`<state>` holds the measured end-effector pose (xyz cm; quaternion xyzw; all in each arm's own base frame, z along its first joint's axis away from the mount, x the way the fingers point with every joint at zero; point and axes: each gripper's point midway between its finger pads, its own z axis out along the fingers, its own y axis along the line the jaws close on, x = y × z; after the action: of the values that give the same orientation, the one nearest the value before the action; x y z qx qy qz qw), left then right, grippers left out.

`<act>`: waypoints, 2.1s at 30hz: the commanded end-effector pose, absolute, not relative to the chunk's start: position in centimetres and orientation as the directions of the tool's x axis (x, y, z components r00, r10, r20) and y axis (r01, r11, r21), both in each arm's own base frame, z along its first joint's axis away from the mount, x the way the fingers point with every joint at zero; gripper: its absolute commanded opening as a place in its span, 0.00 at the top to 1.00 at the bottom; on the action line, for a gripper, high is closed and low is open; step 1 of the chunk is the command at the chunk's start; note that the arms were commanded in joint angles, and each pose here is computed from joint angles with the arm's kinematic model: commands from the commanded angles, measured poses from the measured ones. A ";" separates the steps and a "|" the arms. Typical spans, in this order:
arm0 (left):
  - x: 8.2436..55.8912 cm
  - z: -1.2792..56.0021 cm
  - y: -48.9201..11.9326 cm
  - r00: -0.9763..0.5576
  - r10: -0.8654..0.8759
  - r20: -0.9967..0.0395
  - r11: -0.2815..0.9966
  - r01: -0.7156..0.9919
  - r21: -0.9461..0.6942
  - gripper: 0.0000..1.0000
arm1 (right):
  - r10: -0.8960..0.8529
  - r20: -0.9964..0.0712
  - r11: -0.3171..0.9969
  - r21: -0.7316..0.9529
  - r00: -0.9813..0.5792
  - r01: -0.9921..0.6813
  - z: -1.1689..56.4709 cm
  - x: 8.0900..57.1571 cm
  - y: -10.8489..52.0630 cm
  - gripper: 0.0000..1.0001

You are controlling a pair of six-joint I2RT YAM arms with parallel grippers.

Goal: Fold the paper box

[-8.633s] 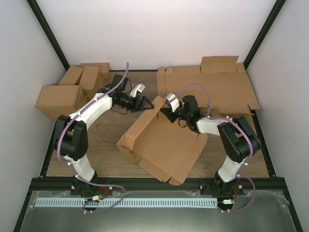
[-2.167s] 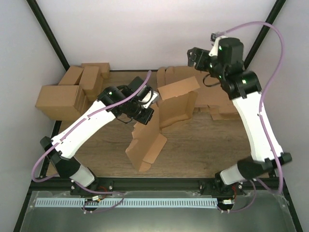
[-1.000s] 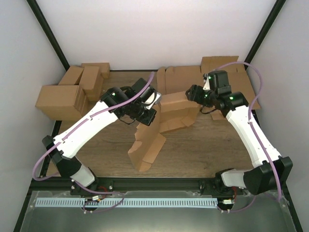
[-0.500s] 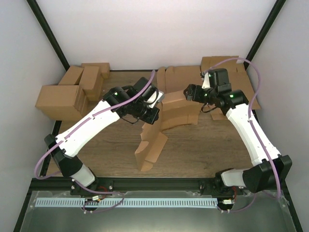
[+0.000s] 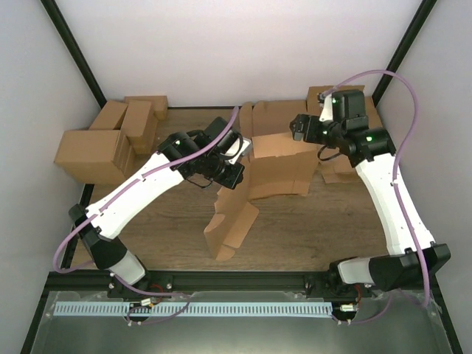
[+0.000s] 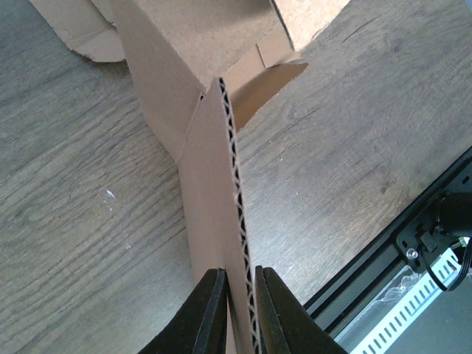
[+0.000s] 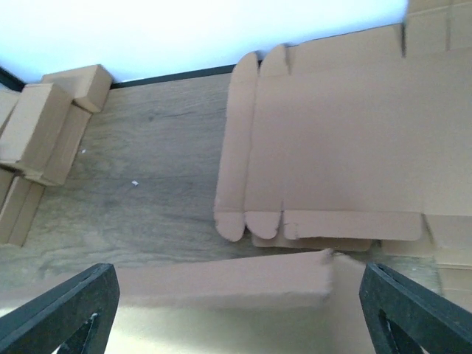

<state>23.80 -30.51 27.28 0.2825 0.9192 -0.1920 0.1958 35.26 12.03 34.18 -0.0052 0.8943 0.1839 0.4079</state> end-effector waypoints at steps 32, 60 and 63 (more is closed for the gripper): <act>23.9 27.6 -31.0 -0.722 0.490 -0.488 0.734 0.644 -0.216 0.88 | 0.405 -0.225 0.454 0.891 -0.886 -0.019 30.9 34.0 11.6 0.13; 24.2 27.3 -32.0 -0.726 0.485 -0.488 0.719 0.649 -0.249 0.88 | 0.291 -0.292 0.592 0.803 -0.911 -0.068 26.3 32.1 11.7 0.25; 24.2 27.3 -32.1 -0.726 0.486 -0.487 0.717 0.650 -0.253 0.88 | 0.288 -0.292 0.600 0.797 -0.912 -0.066 25.8 32.0 11.7 0.33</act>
<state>23.81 -30.72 27.22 0.3017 0.9138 -0.1900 0.1945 33.03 11.12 25.74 0.0837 0.8681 0.4455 0.2024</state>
